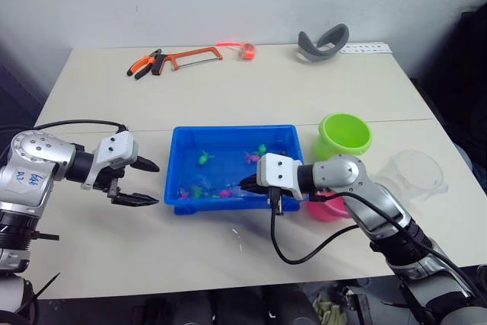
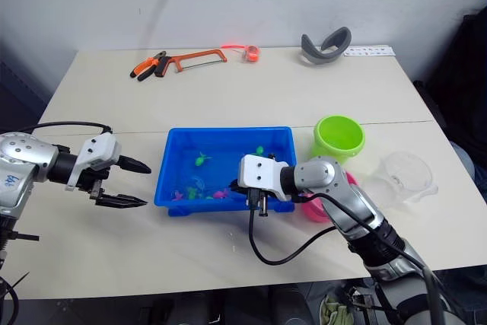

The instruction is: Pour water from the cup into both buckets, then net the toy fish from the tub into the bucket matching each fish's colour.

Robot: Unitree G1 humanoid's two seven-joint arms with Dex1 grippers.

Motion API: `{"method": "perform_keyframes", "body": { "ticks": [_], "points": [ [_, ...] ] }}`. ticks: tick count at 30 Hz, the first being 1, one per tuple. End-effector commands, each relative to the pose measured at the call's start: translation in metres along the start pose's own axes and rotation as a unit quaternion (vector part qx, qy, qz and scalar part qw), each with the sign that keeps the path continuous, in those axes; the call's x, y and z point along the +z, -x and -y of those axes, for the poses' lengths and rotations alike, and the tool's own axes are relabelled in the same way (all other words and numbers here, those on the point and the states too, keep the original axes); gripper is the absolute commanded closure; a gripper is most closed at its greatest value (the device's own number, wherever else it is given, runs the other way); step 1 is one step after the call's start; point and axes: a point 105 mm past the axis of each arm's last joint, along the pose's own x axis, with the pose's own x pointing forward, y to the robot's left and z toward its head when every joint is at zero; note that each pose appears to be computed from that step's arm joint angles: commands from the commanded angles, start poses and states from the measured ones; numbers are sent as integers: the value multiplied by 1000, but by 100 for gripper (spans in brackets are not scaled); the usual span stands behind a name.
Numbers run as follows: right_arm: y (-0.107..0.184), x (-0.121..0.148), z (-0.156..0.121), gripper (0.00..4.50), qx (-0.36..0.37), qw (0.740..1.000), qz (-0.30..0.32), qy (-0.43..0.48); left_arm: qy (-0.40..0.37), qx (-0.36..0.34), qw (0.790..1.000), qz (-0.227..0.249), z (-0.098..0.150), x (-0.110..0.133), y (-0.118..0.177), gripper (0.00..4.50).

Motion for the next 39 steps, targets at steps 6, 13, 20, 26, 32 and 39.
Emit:
{"method": "perform_keyframes", "body": {
  "ticks": [6,13,20,26,32,39],
  "points": [
    [0,31,7,450,23,998,53,9,-23,14,1000,-7,-5,8,11,3],
    [11,28,14,450,20,998,55,-35,-23,19,1000,-5,-5,7,11,3],
    [21,23,17,450,10,996,56,-70,-23,20,1000,-2,-7,8,10,3],
    [25,20,18,450,-1,996,54,-77,-25,24,999,-3,-12,8,11,3],
    [21,10,21,450,-12,1000,17,-13,-27,23,999,-4,-12,8,12,3],
    [12,3,17,450,1,1000,0,17,-25,22,999,-15,-9,4,14,3]
  ]
}}
